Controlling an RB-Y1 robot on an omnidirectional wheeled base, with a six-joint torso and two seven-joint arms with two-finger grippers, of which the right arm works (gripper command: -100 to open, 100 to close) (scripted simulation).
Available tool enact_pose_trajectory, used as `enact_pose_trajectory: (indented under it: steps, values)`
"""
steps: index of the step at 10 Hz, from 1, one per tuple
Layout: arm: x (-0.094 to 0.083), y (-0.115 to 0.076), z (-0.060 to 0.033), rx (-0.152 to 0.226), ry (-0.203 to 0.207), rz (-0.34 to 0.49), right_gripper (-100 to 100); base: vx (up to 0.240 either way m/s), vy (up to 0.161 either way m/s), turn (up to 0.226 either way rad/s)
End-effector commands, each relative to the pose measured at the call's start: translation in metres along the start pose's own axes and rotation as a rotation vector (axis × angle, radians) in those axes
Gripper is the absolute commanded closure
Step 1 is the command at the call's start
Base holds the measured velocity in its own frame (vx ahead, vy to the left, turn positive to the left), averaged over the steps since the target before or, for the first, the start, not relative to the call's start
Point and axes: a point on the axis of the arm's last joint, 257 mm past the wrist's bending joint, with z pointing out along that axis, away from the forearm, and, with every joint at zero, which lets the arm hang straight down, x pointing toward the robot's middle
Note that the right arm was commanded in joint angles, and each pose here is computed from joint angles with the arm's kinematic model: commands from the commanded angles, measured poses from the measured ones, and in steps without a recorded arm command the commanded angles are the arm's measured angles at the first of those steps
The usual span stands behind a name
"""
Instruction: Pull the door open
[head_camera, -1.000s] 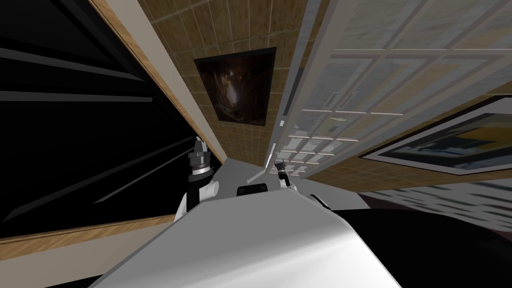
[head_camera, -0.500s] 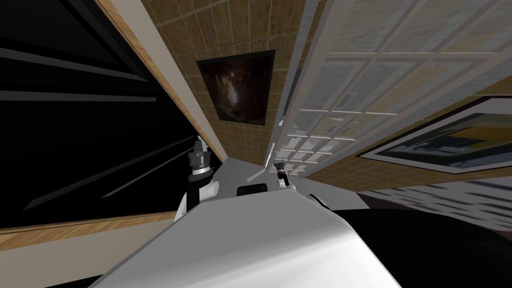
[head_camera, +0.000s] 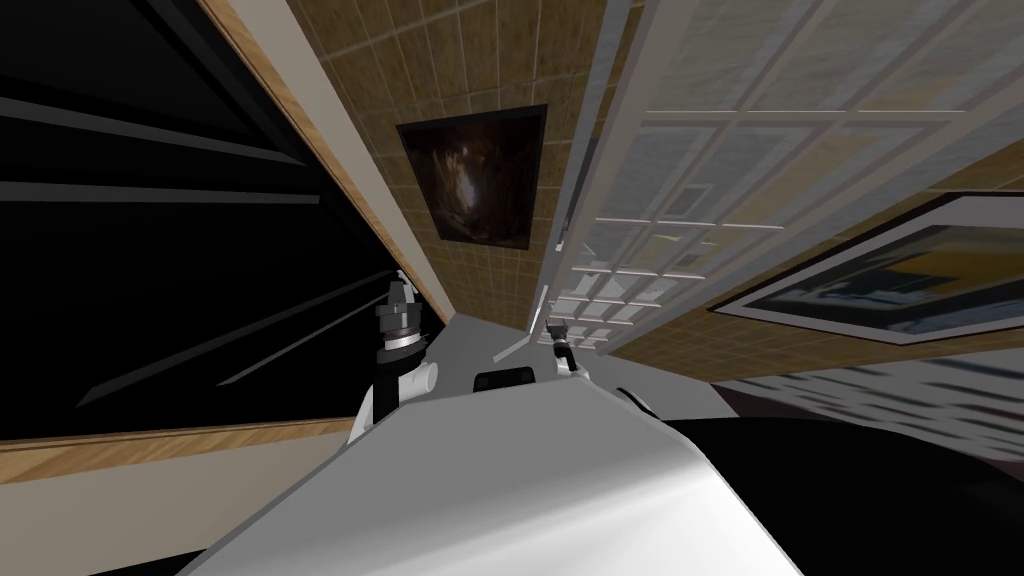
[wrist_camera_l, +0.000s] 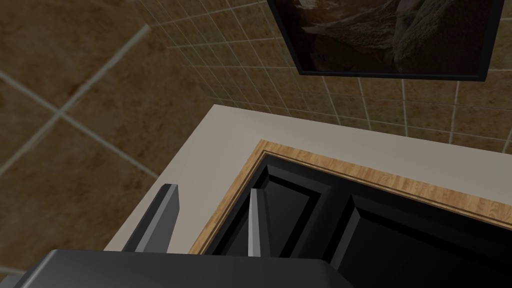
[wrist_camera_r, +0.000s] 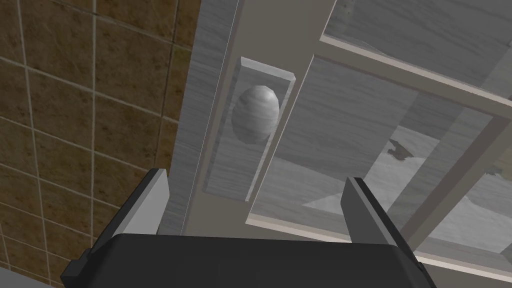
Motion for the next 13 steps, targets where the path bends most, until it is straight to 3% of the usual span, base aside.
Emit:
enact_pose_trajectory:
  steps: [1, 8, 9, 13]
  values:
    - [0.0, -0.002, 0.0005, -0.001, -0.002, 0.061, -100, -0.039, -0.005, 0.007]
    - [0.001, -0.011, 0.0014, -0.005, -0.009, 0.254, -100, -0.038, -0.008, 0.007]
    - [0.002, -0.011, 0.0014, -0.004, -0.008, 0.237, -100, -0.019, -0.006, 0.001]
    - [-0.01, 0.027, -0.0059, -0.046, -0.015, 0.243, -100, 0.176, 0.01, 0.098]
